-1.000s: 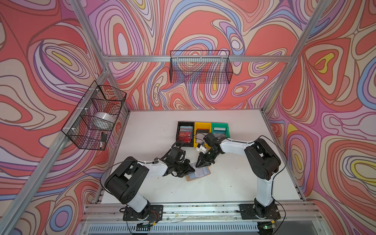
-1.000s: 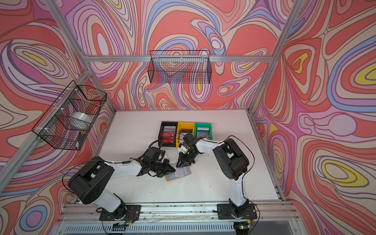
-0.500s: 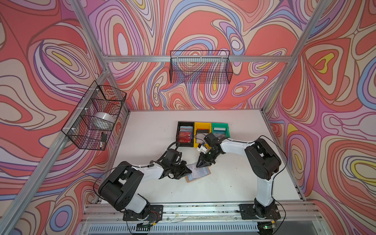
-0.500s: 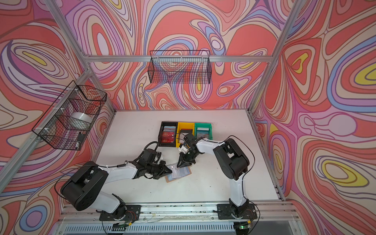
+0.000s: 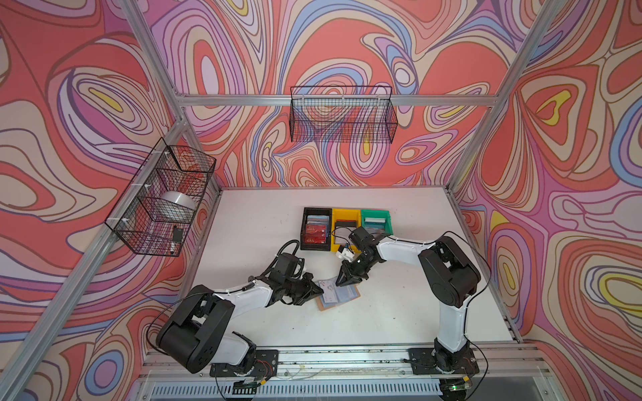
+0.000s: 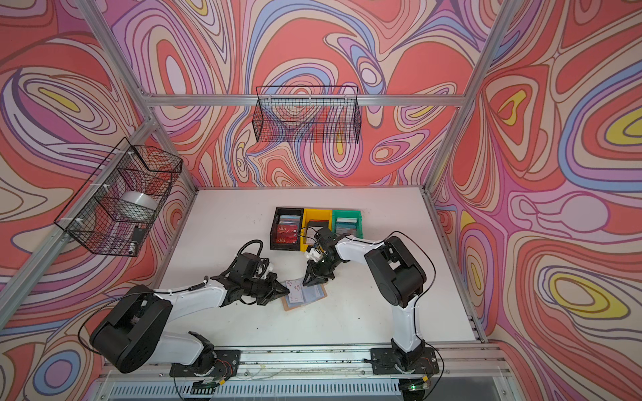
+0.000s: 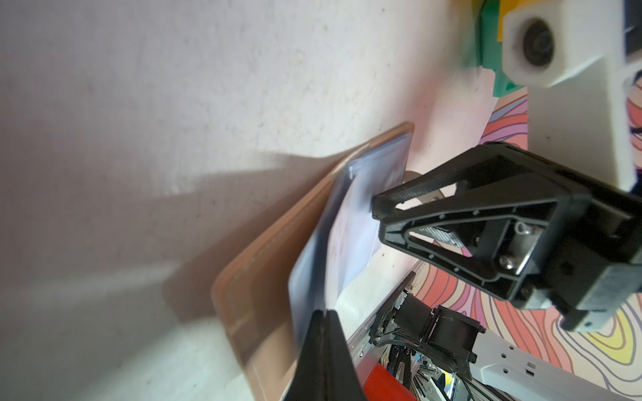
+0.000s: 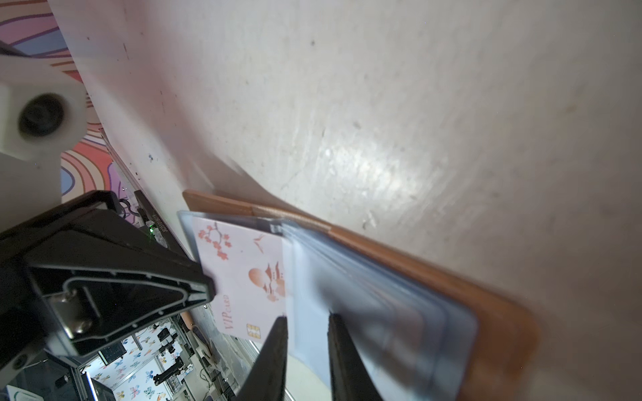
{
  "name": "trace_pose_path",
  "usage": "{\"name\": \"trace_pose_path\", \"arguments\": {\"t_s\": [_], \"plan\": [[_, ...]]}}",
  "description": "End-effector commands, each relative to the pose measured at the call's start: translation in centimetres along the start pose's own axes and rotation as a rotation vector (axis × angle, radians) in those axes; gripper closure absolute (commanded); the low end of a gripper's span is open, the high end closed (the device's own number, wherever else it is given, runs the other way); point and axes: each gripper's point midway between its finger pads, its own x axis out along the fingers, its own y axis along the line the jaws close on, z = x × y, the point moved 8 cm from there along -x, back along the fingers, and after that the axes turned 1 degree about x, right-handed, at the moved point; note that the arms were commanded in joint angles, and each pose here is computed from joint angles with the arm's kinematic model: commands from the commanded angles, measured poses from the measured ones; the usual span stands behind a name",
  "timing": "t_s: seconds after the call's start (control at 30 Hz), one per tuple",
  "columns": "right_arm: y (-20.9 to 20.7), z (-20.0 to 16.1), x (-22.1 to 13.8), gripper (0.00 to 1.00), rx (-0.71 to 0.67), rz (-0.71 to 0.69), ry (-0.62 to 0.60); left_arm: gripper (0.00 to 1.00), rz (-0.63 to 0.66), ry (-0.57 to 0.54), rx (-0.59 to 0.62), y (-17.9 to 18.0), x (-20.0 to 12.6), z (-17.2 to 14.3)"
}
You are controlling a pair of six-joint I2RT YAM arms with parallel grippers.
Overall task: Take the credit cards out of the card holder
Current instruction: Take out the credit card from the card slot.
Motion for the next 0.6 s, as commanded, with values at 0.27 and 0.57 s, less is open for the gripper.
{"name": "trace_pose_path", "arguments": {"t_s": [0.27, 0.57], "plan": [[2.4, 0.0, -2.9, 0.75, -0.078, 0.136, -0.013, 1.00, -0.041, -0.035, 0.034, -2.6, -1.6, 1.0], [2.1, 0.0, -3.0, 0.75, -0.084, 0.186, -0.009, 1.00, -0.081, -0.046, 0.053, -3.5, -2.4, 1.1]]}}
